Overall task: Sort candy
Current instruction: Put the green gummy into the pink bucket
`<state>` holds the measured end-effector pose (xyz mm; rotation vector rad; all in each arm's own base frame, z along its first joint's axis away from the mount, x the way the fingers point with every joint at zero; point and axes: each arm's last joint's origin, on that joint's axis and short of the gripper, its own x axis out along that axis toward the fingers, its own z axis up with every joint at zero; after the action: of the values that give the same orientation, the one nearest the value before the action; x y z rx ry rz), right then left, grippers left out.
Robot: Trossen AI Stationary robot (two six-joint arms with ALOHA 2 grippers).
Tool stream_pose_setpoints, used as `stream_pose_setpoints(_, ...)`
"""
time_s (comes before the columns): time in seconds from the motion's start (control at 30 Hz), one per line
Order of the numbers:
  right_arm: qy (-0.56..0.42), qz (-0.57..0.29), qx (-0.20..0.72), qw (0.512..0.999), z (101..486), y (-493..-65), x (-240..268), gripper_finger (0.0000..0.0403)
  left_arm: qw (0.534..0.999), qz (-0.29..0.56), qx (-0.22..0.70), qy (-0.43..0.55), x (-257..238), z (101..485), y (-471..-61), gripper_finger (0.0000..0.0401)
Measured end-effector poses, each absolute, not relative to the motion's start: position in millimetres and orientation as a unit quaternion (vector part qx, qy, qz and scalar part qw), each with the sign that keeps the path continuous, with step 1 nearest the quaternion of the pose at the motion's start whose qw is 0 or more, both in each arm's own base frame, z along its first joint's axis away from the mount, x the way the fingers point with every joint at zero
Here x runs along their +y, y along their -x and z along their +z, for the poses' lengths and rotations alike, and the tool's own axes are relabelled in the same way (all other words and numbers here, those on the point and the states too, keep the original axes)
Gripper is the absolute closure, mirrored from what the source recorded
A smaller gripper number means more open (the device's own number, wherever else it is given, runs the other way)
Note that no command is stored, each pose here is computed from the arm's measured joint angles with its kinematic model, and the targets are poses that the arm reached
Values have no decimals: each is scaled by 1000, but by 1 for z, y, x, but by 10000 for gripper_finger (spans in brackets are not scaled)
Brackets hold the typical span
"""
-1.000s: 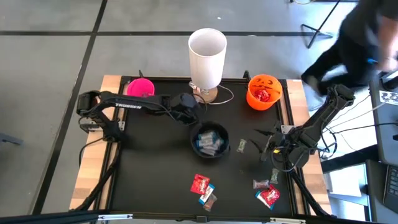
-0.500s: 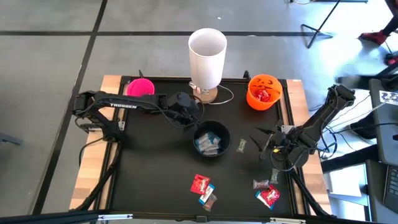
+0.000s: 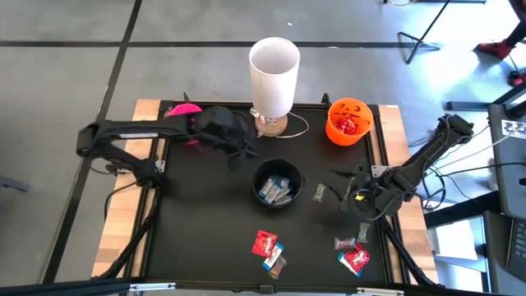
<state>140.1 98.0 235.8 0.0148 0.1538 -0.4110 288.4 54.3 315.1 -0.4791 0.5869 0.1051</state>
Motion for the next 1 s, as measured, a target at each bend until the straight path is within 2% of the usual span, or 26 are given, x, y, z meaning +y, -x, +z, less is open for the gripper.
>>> stream_pose_setpoints(0.17,-19,-160,105,981,234,-148,92,185,963,69,220,143,31,342,-265,249)
stream_pose_setpoints(0.3,-38,-140,142,979,227,-153,84,185,973,59,193,114,11,326,-260,250)
stream_pose_setpoints(0.47,-71,-149,222,961,211,-150,73,185,982,44,122,138,4,292,-244,250)
stream_pose_setpoints(0.7,-75,-179,303,933,196,-139,64,185,980,21,-36,196,4,253,-228,250)
stream_pose_setpoints(1.0,-65,-189,356,913,188,-131,60,185,975,51,-65,206,1,241,-222,250)
